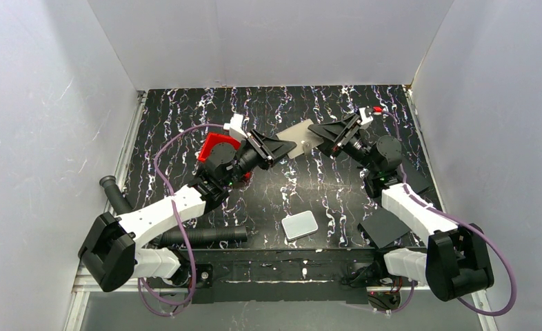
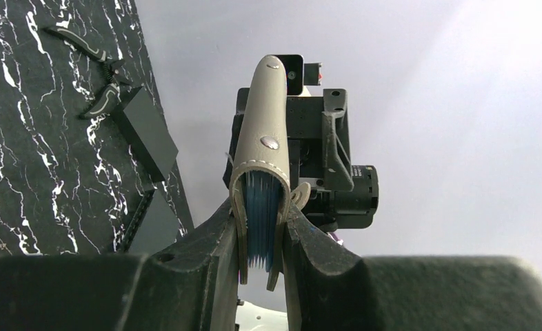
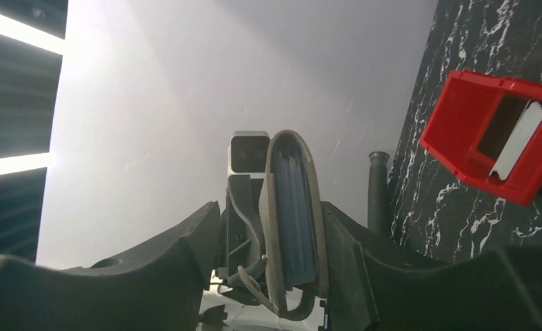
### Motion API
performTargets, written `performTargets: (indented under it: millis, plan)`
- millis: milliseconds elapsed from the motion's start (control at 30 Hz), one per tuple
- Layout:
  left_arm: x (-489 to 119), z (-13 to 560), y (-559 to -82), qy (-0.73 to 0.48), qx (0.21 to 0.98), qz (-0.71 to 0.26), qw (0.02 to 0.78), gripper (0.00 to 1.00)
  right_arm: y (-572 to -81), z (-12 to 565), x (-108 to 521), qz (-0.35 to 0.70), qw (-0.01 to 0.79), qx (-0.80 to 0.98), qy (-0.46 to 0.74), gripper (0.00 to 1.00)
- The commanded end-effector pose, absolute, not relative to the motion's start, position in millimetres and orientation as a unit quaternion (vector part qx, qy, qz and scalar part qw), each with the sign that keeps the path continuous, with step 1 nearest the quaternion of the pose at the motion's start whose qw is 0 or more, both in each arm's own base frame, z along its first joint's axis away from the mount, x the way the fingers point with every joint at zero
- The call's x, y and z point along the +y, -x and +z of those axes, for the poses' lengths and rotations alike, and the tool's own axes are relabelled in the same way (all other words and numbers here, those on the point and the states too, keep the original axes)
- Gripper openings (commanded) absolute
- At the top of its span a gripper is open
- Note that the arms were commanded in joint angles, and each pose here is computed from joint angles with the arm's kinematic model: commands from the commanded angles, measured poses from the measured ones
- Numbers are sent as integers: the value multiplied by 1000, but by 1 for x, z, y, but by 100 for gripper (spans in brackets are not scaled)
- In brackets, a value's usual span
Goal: Put the credit cards into the card holder
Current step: Close the card holder at the center of the board.
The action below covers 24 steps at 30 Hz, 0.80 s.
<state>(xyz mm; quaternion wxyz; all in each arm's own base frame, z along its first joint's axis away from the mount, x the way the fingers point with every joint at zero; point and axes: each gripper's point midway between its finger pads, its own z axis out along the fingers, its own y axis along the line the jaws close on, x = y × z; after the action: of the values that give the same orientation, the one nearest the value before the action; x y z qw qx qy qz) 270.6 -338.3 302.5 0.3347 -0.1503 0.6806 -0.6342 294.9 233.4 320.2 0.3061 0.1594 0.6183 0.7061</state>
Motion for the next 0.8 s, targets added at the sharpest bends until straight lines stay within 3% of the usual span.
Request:
performTargets:
  millis: [0, 100, 200, 233, 467, 567, 767]
  plan:
    - [-338, 357, -264, 123, 629, -675, 364, 0, -283, 360, 241, 732, 330, 588, -100, 62]
    - [-341, 355, -263, 118, 630, -675, 364, 0, -281, 369, 242, 742, 331, 576, -91, 47]
    - [-337, 355, -259, 96, 631, -665, 387, 1, -279, 370, 244, 745, 330, 575, -75, 7]
    - [-337, 353, -256, 87, 638, -658, 390, 8, -279, 370, 246, 742, 331, 580, -63, 1]
    - [-317, 302, -232, 14, 759, -545, 355, 97, -264, 353, 260, 715, 272, 632, 121, 1]
    - [-303, 274, -226, 12, 814, -502, 293, 98, -250, 354, 261, 712, 249, 629, 185, 1]
    - [-298, 295, -207, -61, 775, -578, 248, 88, -238, 340, 265, 674, 260, 644, 251, 1]
